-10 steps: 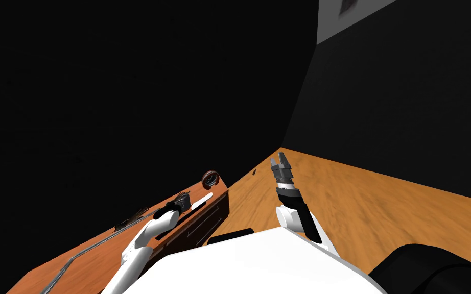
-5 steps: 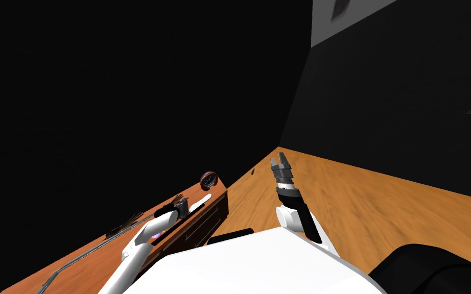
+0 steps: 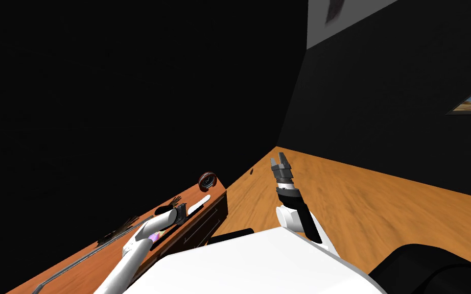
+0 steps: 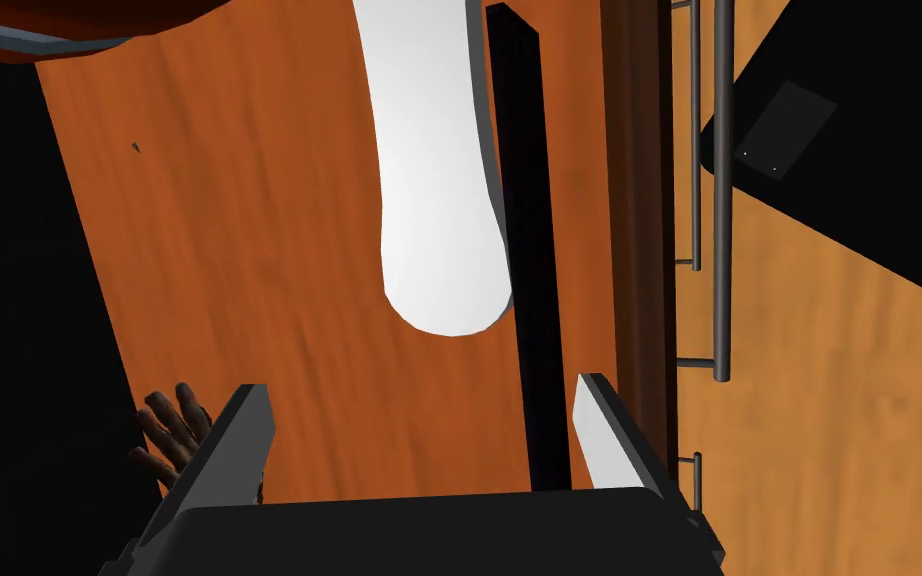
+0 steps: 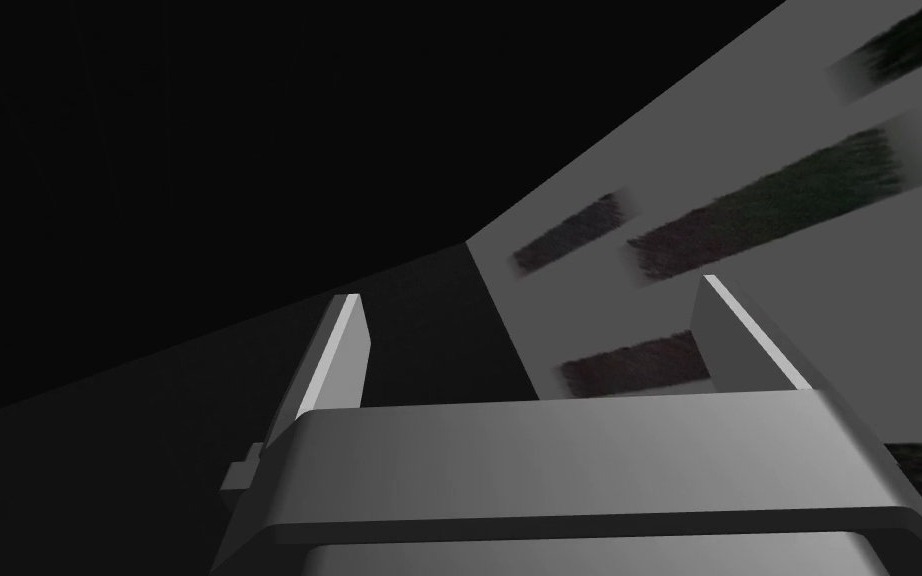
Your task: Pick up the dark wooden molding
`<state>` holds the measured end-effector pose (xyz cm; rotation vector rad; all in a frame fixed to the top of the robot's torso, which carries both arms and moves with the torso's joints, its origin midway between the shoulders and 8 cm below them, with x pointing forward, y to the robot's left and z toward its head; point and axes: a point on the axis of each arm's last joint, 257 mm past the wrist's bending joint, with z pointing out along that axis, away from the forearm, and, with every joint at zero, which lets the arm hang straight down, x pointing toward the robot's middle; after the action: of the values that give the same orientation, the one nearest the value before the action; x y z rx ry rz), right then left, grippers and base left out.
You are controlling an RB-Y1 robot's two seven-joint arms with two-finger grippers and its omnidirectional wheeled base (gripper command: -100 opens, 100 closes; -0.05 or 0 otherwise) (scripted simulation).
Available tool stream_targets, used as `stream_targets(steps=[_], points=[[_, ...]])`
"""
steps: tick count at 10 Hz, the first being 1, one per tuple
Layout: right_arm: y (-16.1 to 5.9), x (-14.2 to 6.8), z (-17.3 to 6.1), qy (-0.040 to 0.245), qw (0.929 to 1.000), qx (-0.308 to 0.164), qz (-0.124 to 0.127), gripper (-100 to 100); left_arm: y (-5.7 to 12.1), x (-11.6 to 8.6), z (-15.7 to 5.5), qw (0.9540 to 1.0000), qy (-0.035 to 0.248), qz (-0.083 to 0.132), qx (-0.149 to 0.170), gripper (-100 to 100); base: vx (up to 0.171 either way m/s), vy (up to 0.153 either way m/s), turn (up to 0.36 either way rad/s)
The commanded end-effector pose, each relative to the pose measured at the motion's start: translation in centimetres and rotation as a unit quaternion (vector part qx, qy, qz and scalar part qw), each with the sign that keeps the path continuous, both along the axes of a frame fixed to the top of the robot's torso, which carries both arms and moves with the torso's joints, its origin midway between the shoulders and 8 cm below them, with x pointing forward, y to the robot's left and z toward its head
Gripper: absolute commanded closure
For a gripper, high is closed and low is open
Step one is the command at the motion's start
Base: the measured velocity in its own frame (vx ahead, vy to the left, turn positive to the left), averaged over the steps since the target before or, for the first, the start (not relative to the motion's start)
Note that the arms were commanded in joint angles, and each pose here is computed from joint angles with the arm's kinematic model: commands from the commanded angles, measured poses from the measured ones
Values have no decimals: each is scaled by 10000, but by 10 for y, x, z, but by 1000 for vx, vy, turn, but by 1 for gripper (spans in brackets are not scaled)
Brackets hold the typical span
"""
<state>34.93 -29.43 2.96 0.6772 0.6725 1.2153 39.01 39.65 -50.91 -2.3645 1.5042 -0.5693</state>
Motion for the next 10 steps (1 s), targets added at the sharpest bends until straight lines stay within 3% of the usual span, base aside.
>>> stream_targets(steps=[1,4,5,6,7,10], points=[[0,0,0,0,10000,0,0,0,7,-15,-11,9992,353,144,-107,-100,7,6,-69],[0,0,0,0,10000,0,0,0,12,-31,-19,9970,698,260,-208,-100,6,6,-45],[0,0,0,0,10000,0,0,0,17,-41,-24,9944,952,370,-287,-100,7,5,-55],[0,0,0,0,10000,0,0,0,17,-42,-24,9942,970,374,-291,-100,6,7,-32],[0,0,0,0,10000,0,0,0,23,-54,-28,9907,1220,486,-365,-100,6,6,-52],[0,0,0,0,10000,0,0,0,34,-70,-29,9834,1611,682,-480,-100,7,8,-56]])
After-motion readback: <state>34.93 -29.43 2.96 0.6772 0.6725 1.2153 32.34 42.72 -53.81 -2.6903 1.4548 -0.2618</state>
